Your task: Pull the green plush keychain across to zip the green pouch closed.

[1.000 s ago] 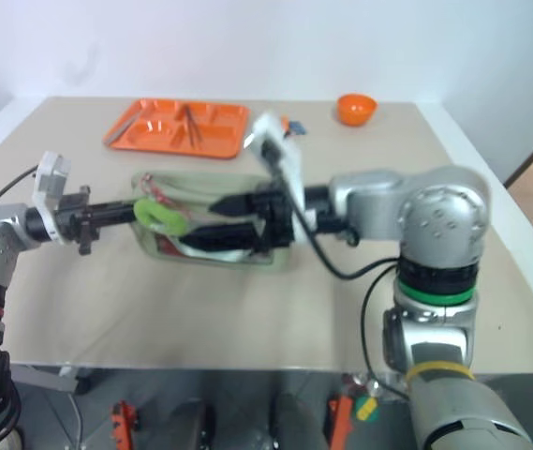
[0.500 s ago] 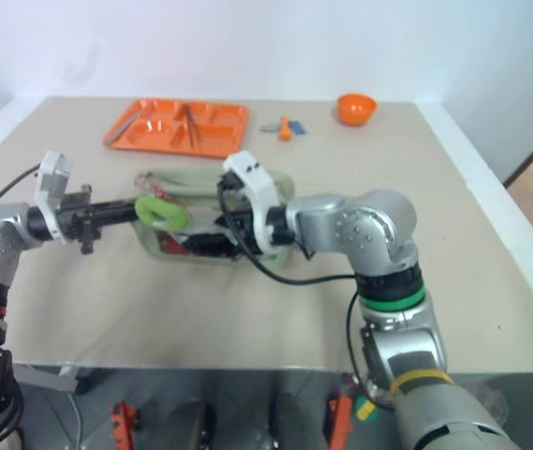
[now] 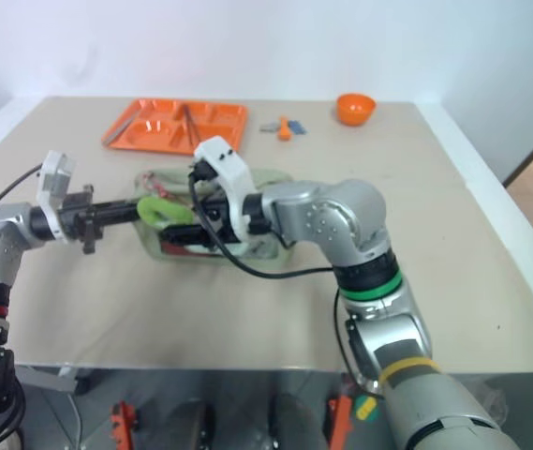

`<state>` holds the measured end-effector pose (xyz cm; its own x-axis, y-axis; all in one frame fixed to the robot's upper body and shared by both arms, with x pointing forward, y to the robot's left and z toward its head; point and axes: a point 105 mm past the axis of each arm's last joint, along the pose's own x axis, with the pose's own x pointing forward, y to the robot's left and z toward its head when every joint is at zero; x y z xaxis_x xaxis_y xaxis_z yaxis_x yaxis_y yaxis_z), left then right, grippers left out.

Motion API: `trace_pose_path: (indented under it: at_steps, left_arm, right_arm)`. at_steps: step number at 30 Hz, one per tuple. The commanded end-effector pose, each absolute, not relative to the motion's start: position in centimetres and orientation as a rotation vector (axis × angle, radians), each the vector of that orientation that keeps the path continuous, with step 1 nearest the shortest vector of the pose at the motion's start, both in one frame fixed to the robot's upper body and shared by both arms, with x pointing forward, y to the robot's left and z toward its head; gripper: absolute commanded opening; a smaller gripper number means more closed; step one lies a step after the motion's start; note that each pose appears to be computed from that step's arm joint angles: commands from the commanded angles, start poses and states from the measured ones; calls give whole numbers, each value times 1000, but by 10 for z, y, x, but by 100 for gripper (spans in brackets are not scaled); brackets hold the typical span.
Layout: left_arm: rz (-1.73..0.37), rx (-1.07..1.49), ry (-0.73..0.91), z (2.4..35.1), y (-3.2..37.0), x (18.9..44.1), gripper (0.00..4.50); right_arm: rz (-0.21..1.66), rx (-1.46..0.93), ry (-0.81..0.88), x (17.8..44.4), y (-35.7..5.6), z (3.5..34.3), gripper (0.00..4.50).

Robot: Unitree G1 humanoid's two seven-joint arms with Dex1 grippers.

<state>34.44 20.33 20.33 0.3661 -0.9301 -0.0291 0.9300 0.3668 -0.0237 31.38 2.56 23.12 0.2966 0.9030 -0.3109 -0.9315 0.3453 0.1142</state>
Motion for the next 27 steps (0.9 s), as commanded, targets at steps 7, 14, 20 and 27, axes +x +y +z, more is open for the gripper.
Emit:
trace_pose_path:
  at_steps: [7, 14, 20, 27]
  left_arm:
    - [-1201, 10, 24, 207, 201, 344, 0]
    - [-1199, 8, 25, 206, 202, 343, 0]
    - [-1200, 5, 24, 206, 201, 344, 0]
    - [-1208, -1, 23, 203, 198, 346, 0]
  right_arm:
    - [1232, -117, 257, 319, 32, 248, 196]
    - [1235, -115, 250, 321, 31, 248, 1]
    - [1254, -108, 237, 319, 29, 262, 1]
    - [1324, 58, 236, 308, 32, 319, 1]
